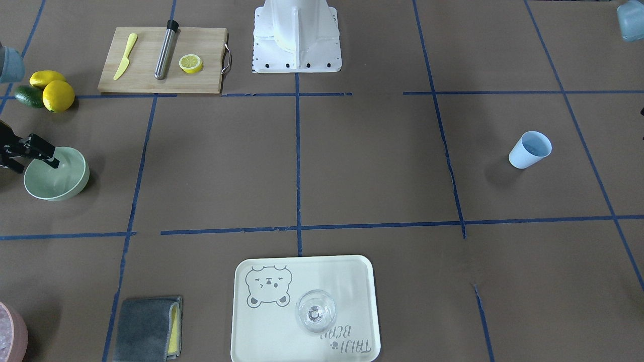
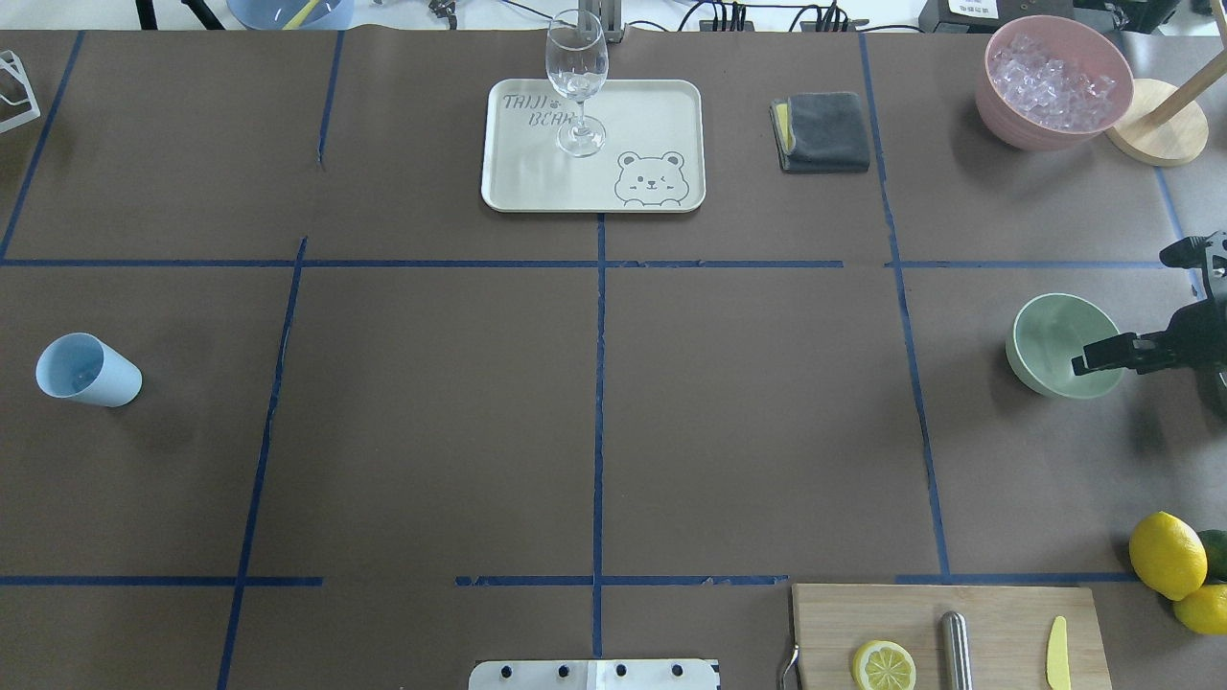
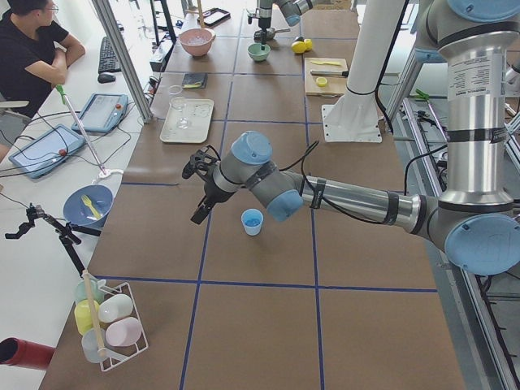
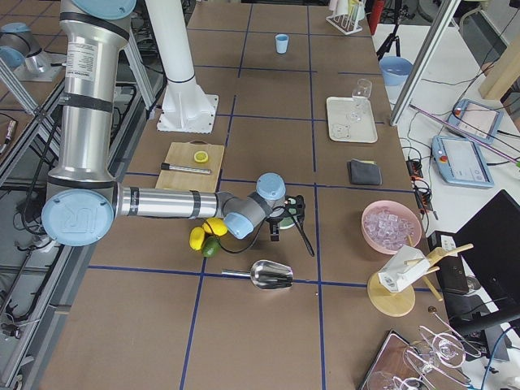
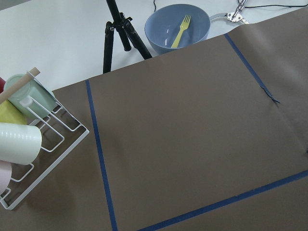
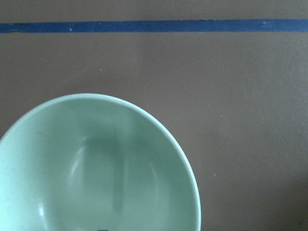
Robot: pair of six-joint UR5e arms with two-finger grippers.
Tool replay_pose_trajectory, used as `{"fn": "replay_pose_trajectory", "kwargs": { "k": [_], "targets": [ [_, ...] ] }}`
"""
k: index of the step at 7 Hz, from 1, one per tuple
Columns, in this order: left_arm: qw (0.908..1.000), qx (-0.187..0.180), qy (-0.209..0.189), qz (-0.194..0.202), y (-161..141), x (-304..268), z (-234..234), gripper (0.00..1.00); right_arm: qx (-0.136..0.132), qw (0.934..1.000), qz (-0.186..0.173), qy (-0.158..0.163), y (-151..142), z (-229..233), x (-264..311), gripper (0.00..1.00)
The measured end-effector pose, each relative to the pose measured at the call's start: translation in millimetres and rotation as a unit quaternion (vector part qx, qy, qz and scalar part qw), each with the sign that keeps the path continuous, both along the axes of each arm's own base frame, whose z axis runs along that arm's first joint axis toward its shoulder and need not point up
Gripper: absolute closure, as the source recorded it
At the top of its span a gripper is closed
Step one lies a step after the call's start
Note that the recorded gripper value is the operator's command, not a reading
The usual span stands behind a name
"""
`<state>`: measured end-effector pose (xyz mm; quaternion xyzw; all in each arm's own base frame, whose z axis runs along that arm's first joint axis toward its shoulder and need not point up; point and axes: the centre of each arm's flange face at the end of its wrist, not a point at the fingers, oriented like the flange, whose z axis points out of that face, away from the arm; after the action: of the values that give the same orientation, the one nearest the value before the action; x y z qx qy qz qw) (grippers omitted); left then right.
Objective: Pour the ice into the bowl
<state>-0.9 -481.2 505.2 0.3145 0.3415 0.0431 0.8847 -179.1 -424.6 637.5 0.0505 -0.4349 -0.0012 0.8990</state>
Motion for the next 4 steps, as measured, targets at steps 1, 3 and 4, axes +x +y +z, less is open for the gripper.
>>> {"fn": "replay_pose_trajectory", "kwargs": {
  "k": [1,3,4],
  "targets": [
    [1.0,0.0,-0.001,0.001,0.0,0.0,0.1,0.0,-0.001,1.0,0.0,0.002,4.2,3.1,2.3,0.95],
    [1.0,0.001,-0.001,0.001,0.0,0.0,0.2,0.0,0.002,1.0,-0.001,0.002,20.4,14.9,12.7,1.0],
    [1.0,0.001,-0.002,0.001,0.1,-0.1,0.6,0.0,0.002,1.0,0.0,0.002,26.5,19.0,16.4,1.0]
  ]
}}
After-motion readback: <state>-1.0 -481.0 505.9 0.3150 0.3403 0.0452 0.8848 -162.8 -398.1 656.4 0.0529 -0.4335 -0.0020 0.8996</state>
